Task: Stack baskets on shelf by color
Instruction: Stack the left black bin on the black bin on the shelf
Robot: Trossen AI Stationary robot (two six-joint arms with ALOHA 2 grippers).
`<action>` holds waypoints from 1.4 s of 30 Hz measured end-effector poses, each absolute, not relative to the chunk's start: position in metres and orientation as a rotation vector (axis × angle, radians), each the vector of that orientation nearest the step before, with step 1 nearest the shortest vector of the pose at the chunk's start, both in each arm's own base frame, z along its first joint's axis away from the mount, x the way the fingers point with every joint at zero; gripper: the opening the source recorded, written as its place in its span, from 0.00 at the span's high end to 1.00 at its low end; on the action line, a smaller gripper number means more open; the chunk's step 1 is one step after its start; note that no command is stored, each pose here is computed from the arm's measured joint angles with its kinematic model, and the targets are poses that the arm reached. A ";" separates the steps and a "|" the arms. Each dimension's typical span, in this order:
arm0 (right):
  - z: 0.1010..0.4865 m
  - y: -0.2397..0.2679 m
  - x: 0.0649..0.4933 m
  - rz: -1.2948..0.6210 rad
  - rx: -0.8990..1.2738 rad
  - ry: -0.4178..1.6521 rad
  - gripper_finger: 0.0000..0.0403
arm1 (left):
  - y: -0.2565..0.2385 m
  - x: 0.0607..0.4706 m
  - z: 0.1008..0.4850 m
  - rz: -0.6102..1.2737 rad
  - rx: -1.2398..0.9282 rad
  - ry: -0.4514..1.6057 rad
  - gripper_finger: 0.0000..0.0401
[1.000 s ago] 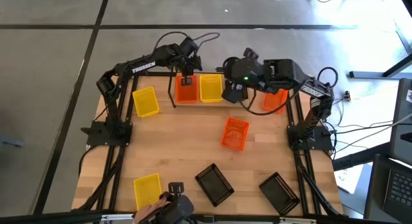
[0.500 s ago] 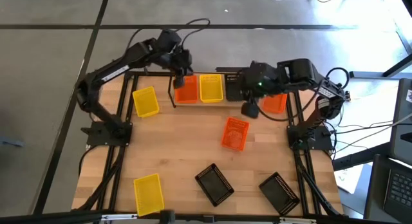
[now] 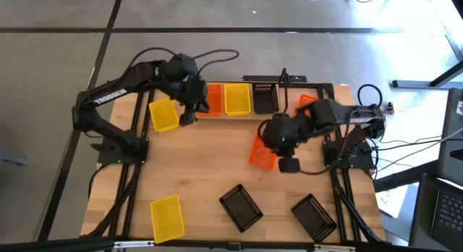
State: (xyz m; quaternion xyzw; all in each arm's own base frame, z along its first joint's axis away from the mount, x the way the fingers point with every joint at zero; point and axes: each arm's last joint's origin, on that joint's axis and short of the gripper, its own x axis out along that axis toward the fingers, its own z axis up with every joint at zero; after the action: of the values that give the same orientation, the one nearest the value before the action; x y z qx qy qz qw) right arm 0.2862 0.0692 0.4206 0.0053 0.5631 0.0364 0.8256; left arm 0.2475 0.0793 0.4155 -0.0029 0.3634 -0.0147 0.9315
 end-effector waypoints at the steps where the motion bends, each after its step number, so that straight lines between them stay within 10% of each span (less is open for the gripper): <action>1: 0.415 0.070 0.285 0.052 0.042 1.213 0.81 | 0.075 0.247 0.416 -0.038 -0.003 0.744 0.85; 23: 0.292 0.105 0.334 -0.269 1.114 1.167 0.81 | 0.055 0.192 0.435 -0.040 0.083 0.772 0.85; 42: 0.238 0.132 0.356 -0.393 1.069 1.188 0.81 | 0.044 0.176 0.444 -0.219 0.039 0.682 0.85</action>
State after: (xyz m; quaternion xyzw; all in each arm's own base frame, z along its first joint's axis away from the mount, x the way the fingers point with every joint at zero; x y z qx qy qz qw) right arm 0.3558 0.1317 0.2380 0.4761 0.5292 -0.1751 0.6801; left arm 0.1765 0.0440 0.4443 0.0192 0.3335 -0.1073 0.9364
